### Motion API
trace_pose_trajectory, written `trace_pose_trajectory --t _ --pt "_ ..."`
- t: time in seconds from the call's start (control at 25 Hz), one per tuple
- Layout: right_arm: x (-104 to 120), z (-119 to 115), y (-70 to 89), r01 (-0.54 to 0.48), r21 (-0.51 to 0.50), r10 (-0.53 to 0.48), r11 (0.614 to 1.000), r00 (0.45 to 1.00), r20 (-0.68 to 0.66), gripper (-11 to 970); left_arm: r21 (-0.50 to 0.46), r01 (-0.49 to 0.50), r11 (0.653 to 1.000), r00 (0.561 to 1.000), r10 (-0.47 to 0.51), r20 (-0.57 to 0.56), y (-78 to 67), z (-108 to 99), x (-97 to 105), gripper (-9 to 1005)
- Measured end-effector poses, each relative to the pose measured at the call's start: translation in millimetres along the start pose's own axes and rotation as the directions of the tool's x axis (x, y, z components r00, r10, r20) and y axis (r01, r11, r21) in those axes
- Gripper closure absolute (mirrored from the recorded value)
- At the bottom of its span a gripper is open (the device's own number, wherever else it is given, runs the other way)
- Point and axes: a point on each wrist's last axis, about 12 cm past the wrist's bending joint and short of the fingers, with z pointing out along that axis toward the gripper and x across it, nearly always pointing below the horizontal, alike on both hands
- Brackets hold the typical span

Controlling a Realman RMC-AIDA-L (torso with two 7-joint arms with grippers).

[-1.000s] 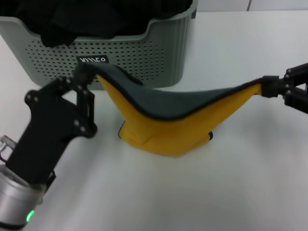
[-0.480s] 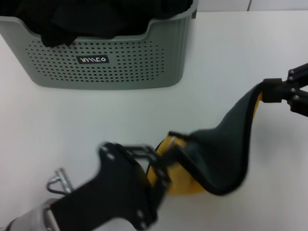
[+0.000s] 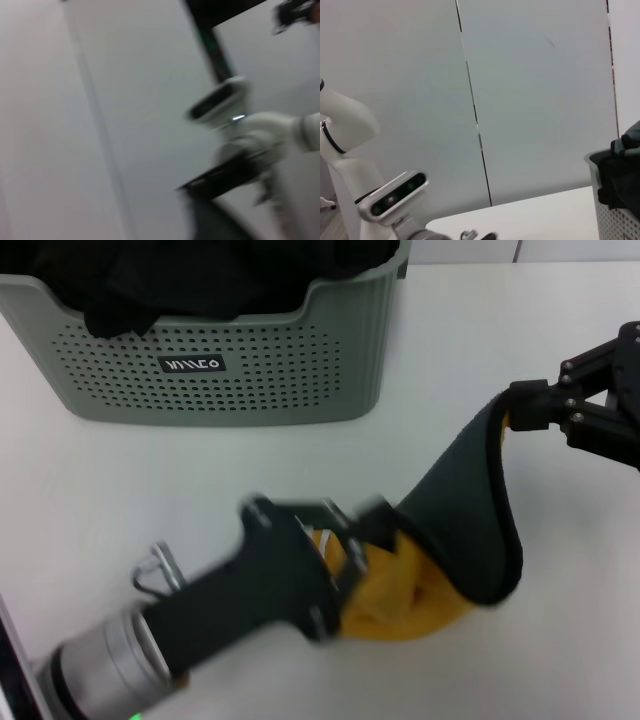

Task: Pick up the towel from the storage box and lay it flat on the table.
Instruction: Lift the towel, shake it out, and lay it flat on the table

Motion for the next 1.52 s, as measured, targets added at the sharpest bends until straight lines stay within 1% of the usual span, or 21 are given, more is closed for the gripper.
trace_pose_trajectory --t 0.08,0.2,0.28,0.36,0.48,0.64,0.76,0.88,1.2,1.44,1.52 --pt "1 -1 -0.4 -0.001 0.003 0.001 1.0 1.0 -0.002 938 -0.072 0.008 0.997 1.0 -0.01 -0.027 8.7 -3 3 975" --pt "2 -2 -1.4 -0.006 0.011 0.006 1.0 1.0 -0.005 937 -0.182 0.018 0.983 0.998 -0.029 -0.057 20.1 -8 7 975" --pt "2 -2 -1.6 -0.007 0.014 0.007 1.0 1.0 -0.005 937 -0.222 0.025 0.975 0.998 -0.039 -0.058 23.4 -10 7 975" --pt "3 -2 -1.4 -0.01 0.015 0.01 1.0 1.0 -0.005 937 -0.238 0.027 0.971 0.998 -0.038 -0.041 25.0 -12 5 975" --pt "4 -2 -1.3 -0.012 0.017 0.013 1.0 1.0 -0.006 936 -0.239 0.028 0.971 1.0 -0.03 -0.005 24.0 -13 0 975" --pt "3 -1 -2.2 -0.015 0.019 0.015 1.0 1.0 -0.006 936 -0.31 0.043 0.95 0.997 -0.021 0.072 22.4 -22 -9 974" --pt "3 0 -2.7 -0.014 0.017 0.014 1.0 1.0 -0.006 936 -0.334 0.051 0.941 0.99 -0.004 0.142 15.6 -29 -18 974" --pt "4 0 -3.0 -0.017 0.017 0.017 1.0 1.0 -0.004 935 -0.363 0.062 0.93 0.983 0.007 0.185 10.5 -33 -23 974" --pt "6 1 -4.3 -0.009 0.014 0.009 1.0 1.0 0.005 934 -0.368 0.059 0.928 0.982 0.013 0.19 10.3 -35 -23 973" --pt "7 3 -6.8 -0.019 0.009 0.019 1.0 1.0 0.009 934 -0.314 0.054 0.948 0.99 -0.01 0.14 11.8 -27 -17 973" --pt "7 3 -7.3 -0.023 0.01 0.023 1.0 1.0 0.011 933 -0.269 0.045 0.962 0.994 -0.016 0.108 14.6 -21 -13 973"
